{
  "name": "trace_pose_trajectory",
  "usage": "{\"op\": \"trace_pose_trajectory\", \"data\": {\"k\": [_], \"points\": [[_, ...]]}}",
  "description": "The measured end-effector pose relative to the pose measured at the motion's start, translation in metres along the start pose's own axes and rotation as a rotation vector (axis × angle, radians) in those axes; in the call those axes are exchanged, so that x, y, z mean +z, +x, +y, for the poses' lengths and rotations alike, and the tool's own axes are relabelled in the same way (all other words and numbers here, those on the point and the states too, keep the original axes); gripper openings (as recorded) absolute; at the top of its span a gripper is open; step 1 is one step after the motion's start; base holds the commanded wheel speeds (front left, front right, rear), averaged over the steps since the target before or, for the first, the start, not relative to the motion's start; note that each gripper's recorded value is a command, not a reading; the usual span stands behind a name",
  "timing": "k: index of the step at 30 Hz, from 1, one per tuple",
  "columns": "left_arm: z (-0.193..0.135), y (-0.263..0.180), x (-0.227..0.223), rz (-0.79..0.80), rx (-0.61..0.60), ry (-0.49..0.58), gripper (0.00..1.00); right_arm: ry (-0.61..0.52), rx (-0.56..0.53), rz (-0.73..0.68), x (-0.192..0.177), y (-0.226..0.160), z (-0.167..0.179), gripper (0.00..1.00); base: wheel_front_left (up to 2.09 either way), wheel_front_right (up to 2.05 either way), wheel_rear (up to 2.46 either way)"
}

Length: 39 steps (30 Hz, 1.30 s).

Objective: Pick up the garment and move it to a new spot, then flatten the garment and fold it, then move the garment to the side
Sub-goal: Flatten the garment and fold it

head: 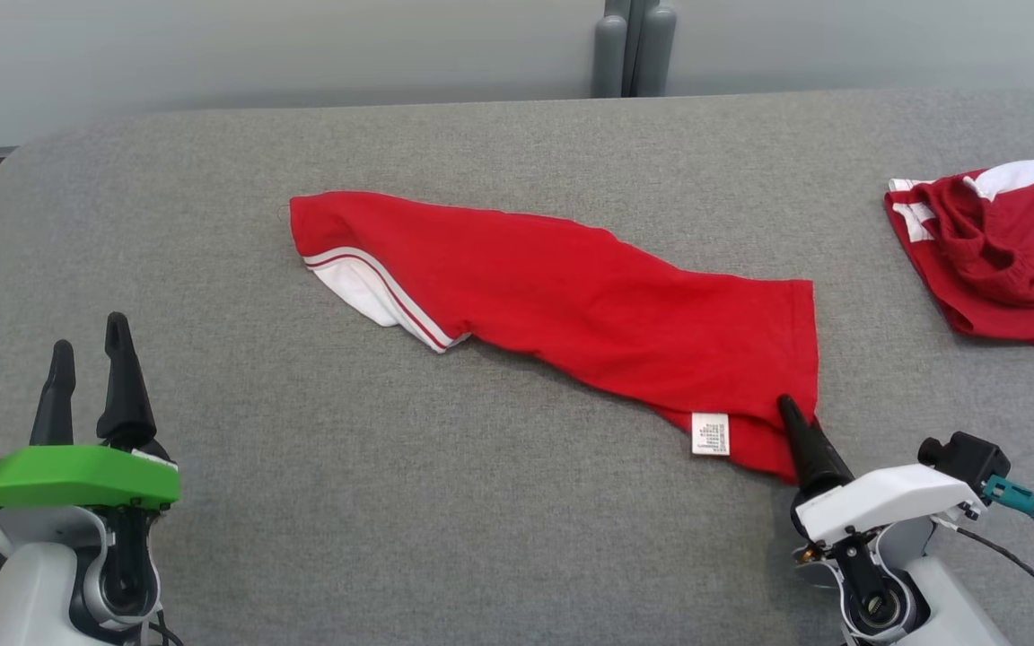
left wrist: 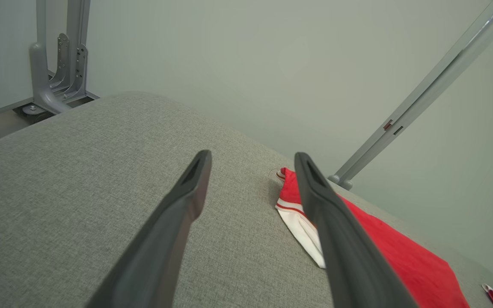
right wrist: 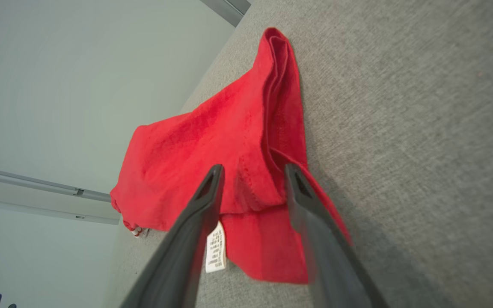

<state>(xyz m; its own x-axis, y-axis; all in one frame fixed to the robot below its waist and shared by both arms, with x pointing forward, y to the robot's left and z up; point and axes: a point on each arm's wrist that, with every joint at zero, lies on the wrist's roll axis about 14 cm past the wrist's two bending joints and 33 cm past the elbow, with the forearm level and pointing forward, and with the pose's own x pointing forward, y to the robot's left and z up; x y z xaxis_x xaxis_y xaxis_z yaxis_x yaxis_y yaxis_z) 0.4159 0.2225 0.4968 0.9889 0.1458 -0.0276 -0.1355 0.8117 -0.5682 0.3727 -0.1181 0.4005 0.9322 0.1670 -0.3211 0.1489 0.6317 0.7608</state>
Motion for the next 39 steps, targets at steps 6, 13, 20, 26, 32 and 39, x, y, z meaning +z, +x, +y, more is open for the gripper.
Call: {"op": "trace_pose_trajectory", "data": {"k": [6,13,20,26,32,39], "points": [[0.007,-0.009,0.005,-0.011,0.020,0.002,1.00,-0.008,0.020,0.044,-0.009,0.001,0.006,0.46,0.00,0.00,0.00],[0.013,-0.016,0.007,-0.016,0.037,0.004,1.00,-0.011,0.002,0.068,-0.015,-0.001,0.001,0.44,0.00,0.00,0.00],[0.011,-0.017,0.007,-0.016,0.031,0.004,1.00,-0.020,0.003,0.071,-0.012,0.002,0.001,0.00,0.00,0.00,0.00],[0.009,-0.018,0.003,-0.005,0.028,0.005,1.00,-0.061,0.030,0.040,0.004,0.009,0.008,0.00,0.00,0.00,0.00],[-0.009,-0.026,-0.031,0.106,0.000,-0.044,1.00,-0.066,0.094,-0.095,0.047,0.014,0.028,0.00,0.00,0.00,0.00],[-0.050,-0.052,-0.110,0.383,-0.082,-0.122,1.00,-0.086,0.146,-0.183,0.083,0.014,0.042,0.00,0.00,0.00,0.00]]}}
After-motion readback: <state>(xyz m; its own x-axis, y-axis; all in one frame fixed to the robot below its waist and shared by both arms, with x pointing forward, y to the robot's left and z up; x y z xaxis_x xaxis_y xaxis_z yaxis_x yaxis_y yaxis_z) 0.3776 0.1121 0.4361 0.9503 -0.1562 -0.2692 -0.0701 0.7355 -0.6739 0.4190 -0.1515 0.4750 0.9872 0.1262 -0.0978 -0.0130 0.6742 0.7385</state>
